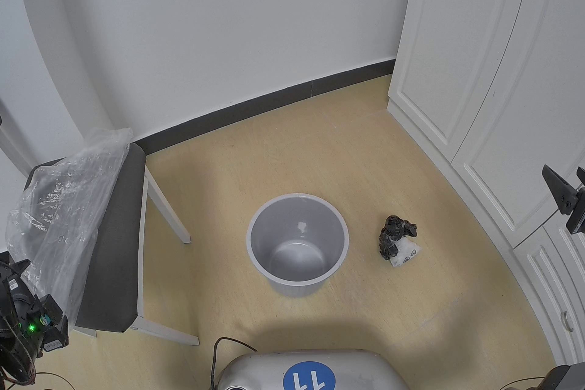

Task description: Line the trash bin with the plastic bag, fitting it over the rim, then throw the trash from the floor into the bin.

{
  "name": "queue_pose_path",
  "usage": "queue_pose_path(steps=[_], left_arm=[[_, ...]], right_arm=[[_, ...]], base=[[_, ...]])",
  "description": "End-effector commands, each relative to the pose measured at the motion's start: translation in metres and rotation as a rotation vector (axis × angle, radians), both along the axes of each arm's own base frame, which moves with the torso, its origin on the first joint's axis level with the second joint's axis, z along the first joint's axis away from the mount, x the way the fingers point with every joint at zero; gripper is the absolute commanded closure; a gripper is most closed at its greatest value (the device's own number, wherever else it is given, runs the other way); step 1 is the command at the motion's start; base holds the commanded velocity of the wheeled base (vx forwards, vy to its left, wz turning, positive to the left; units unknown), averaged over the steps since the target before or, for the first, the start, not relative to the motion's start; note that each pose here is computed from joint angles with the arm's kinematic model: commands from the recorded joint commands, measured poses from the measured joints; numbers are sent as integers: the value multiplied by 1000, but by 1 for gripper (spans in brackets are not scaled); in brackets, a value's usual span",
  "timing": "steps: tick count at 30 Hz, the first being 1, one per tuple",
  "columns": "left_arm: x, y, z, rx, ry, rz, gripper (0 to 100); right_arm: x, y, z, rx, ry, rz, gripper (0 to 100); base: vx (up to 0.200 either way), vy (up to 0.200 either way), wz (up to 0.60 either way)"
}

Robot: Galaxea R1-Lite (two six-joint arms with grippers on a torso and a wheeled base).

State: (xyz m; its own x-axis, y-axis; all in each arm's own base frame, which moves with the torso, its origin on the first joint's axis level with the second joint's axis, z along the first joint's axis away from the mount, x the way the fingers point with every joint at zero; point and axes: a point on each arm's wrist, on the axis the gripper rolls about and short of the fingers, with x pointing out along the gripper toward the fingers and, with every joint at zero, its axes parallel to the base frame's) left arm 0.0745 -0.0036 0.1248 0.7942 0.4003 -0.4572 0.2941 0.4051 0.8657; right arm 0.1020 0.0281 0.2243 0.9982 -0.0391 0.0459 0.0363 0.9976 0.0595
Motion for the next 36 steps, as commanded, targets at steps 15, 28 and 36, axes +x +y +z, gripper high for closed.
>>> queue_pose_path(steps=[15, 28, 36], left_arm=[[34, -10, -15, 14, 77, -24, 0], [63, -15, -15, -2, 8, 1, 0], [57, -11, -5, -7, -49, 13, 0]], right_arm=[[0, 0, -1, -1, 3, 2, 0], [-1, 0, 1, 3, -8, 2, 0], [0, 0, 1, 3, -7, 3, 0]], base=[[0, 0, 0], [0, 0, 0], [0, 0, 0]])
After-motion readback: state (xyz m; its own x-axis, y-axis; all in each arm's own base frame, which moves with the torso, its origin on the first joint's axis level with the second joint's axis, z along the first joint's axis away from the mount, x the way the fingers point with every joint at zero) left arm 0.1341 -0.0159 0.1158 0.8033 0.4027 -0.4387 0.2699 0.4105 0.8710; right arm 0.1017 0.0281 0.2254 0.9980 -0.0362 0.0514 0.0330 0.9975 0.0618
